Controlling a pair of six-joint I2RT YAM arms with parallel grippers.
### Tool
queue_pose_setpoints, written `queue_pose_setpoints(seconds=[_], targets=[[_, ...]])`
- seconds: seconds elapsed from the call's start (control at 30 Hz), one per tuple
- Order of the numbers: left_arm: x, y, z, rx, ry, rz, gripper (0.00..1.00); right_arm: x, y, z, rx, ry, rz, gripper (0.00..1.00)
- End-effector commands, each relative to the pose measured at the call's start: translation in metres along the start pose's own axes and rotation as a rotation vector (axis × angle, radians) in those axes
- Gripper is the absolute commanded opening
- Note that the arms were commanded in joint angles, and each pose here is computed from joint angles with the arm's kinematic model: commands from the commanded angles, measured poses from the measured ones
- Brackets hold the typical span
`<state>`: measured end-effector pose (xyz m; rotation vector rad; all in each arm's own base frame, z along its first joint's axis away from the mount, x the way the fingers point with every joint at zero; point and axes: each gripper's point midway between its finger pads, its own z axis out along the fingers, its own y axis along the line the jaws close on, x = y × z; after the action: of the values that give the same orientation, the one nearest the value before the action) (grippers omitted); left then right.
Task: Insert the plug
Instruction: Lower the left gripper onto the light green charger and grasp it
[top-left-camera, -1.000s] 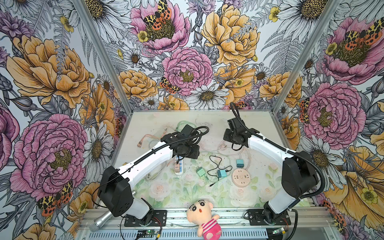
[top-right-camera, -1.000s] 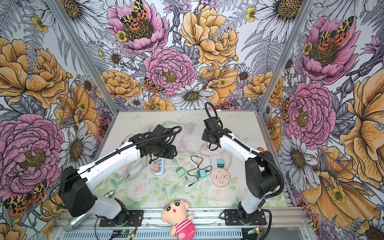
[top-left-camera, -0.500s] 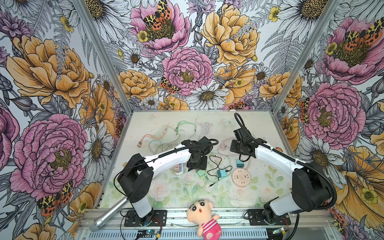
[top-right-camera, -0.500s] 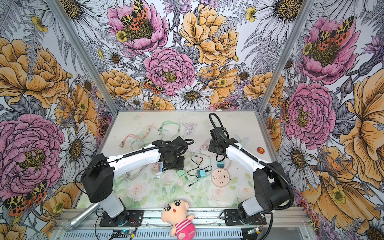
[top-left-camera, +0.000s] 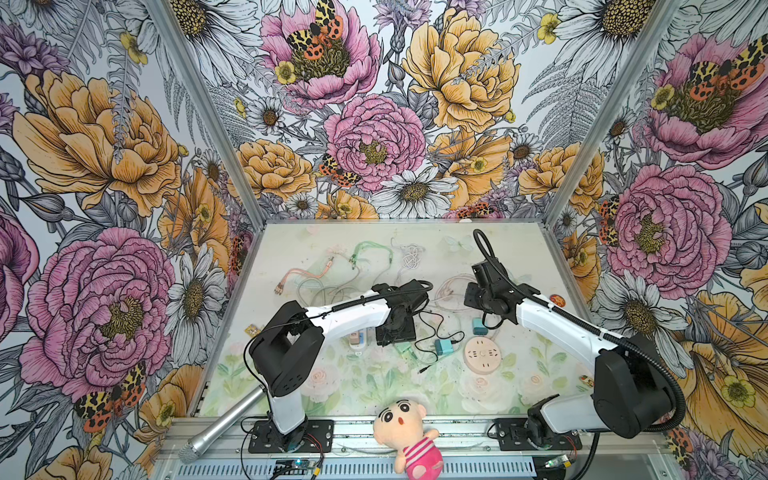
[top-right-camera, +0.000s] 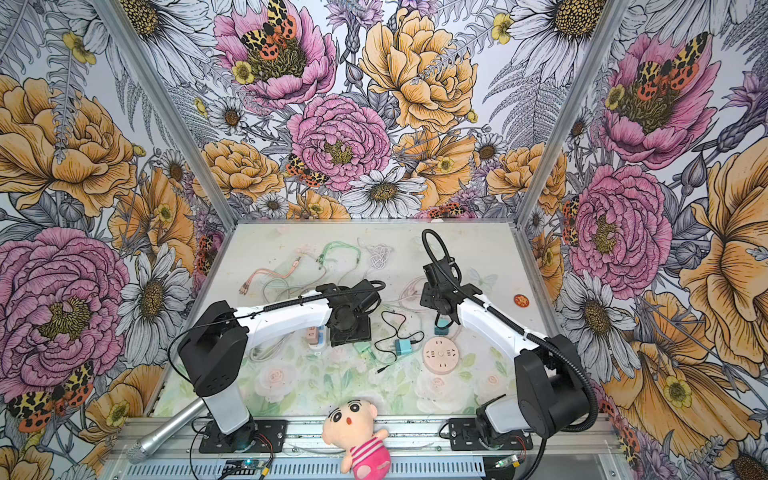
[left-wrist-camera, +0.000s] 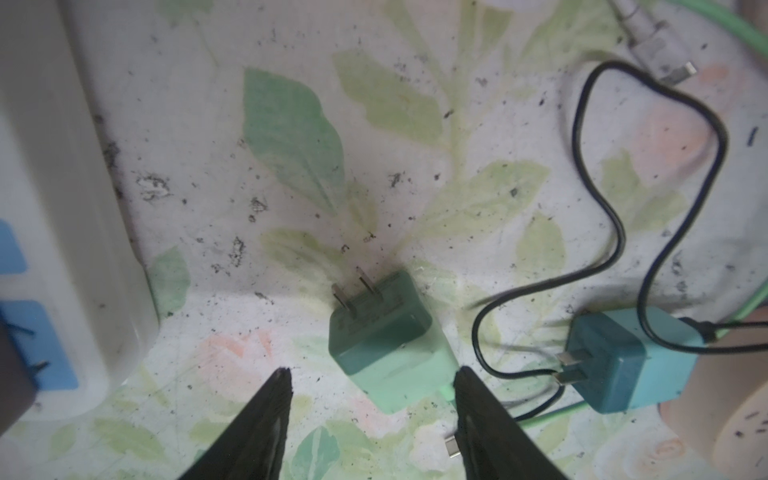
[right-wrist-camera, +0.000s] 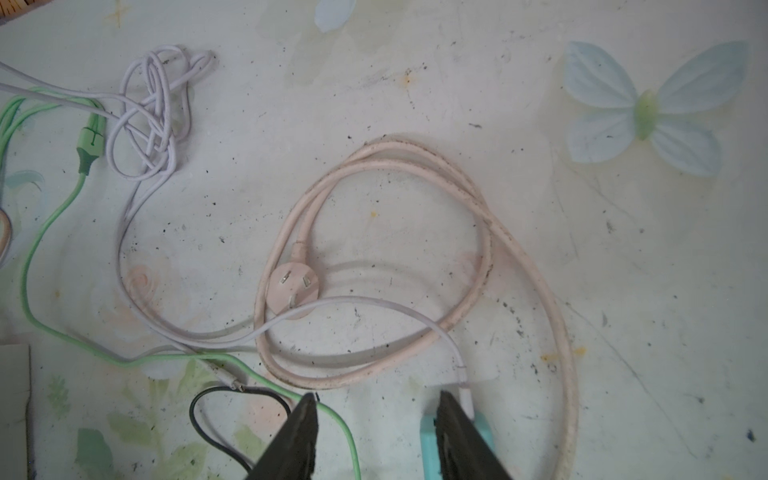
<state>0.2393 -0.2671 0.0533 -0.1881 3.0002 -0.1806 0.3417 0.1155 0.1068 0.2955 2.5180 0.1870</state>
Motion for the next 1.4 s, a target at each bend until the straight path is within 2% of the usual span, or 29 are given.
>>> queue_pose_setpoints(seconds=[0.0,0.07,0.23,0.5,0.67,0.97,1.1,1.2,1.23,1.37], targets=[[-0.004,-0.002,0.008,0.055,0.005,-0.117,0.66,-0.013,0.003,-0.004,-0.024,-0.063,0.006,0.5],[-0.004,-0.005,0.013,0.09,0.022,-0.159,0.66,-0.014,0.004,-0.005,-0.035,-0.072,0.007,0.52],[-0.004,-0.005,0.019,0.082,0.036,-0.186,0.65,-0.016,0.004,-0.007,-0.04,-0.096,0.003,0.53],[0.011,-0.02,0.039,0.077,0.131,-0.177,0.63,-0.015,0.001,-0.008,-0.036,-0.105,0.004,0.53],[0.01,-0.016,0.037,0.072,0.119,-0.197,0.62,-0.012,0.0,-0.007,-0.037,-0.099,0.002,0.54],[0.015,-0.017,0.042,0.07,0.152,-0.192,0.44,-0.014,0.003,-0.009,-0.05,-0.104,-0.007,0.54],[0.001,-0.024,0.027,0.109,0.105,-0.175,0.32,-0.015,0.007,-0.014,-0.079,-0.106,-0.014,0.54],[-0.013,-0.03,0.01,0.151,0.059,-0.16,0.28,-0.018,0.008,-0.021,-0.095,-0.121,-0.02,0.54],[-0.019,-0.035,-0.007,0.194,0.031,-0.153,0.28,-0.019,0.008,-0.023,-0.099,-0.125,-0.021,0.55],[-0.03,-0.047,-0.038,0.284,-0.001,-0.129,0.28,-0.023,0.007,-0.032,-0.109,-0.151,-0.014,0.56]])
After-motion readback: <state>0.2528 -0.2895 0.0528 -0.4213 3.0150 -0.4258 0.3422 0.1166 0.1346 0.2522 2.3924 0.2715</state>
